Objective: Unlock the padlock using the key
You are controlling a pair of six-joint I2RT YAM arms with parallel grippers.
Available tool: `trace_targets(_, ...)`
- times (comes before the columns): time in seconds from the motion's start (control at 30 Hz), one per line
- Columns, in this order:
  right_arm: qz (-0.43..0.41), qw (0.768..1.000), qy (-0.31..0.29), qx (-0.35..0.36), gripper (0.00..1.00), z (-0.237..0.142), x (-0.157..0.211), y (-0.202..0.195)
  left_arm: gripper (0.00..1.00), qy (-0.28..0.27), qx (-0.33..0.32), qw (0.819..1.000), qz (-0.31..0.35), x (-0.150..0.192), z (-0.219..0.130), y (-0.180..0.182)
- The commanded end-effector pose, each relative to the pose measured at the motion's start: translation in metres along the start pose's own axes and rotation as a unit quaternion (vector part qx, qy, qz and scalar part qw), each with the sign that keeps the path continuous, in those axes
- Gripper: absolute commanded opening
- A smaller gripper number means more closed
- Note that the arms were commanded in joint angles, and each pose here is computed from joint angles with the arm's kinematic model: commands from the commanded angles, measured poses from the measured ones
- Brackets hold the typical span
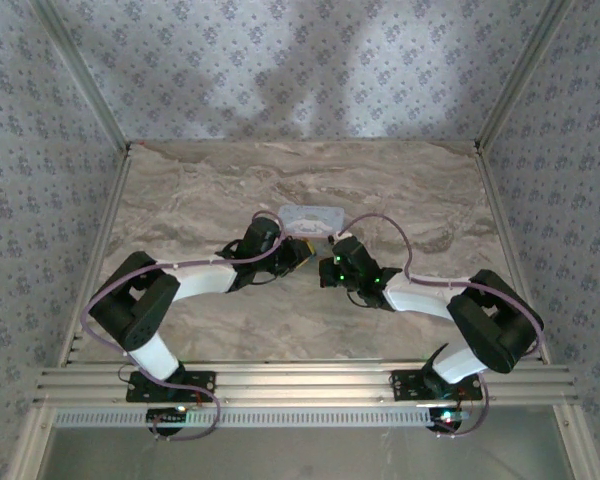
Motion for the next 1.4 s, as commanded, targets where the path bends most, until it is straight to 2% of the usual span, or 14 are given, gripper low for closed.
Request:
trace_targets(0.0,-0.012,0.998,-0.053,-0.038,0.0,-0.001,-0.027,0.016,0.1,0.019,0.026,0.999,0.006,0.007,0.005,-0.017)
trace_targets(0.87,-0.004,0.996,-0.084,-0.038,0.0,-0.005,-0.033,0.008,0.1,0.021,0.023,1.0,0.005,0.007,0.005,-0.015)
trace_targets(1.17,0.006,0.998,-0.059,-0.022,0.0,-0.004,-0.017,0.001,0.1,0.017,0.027,0.999,0.005,0.007,0.003,-0.018)
trace_targets(1.37,0.011,0.997,-0.071,-0.036,0.0,-0.006,-0.018,0.004,0.1,0.018,0.026,0.999,0.003,0.007,0.005,-0.017)
Point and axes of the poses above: each hand's point on the last joint's axis, 136 mm out from that joint toward the fingers, its own z axis out along the fingers, its own y axis along the line the jaws close on, x = y × z, the point moved 5 cm from there along -z, back along the fingers, and after that the axes turned 12 degrees about -z, right-handed, at the moved point
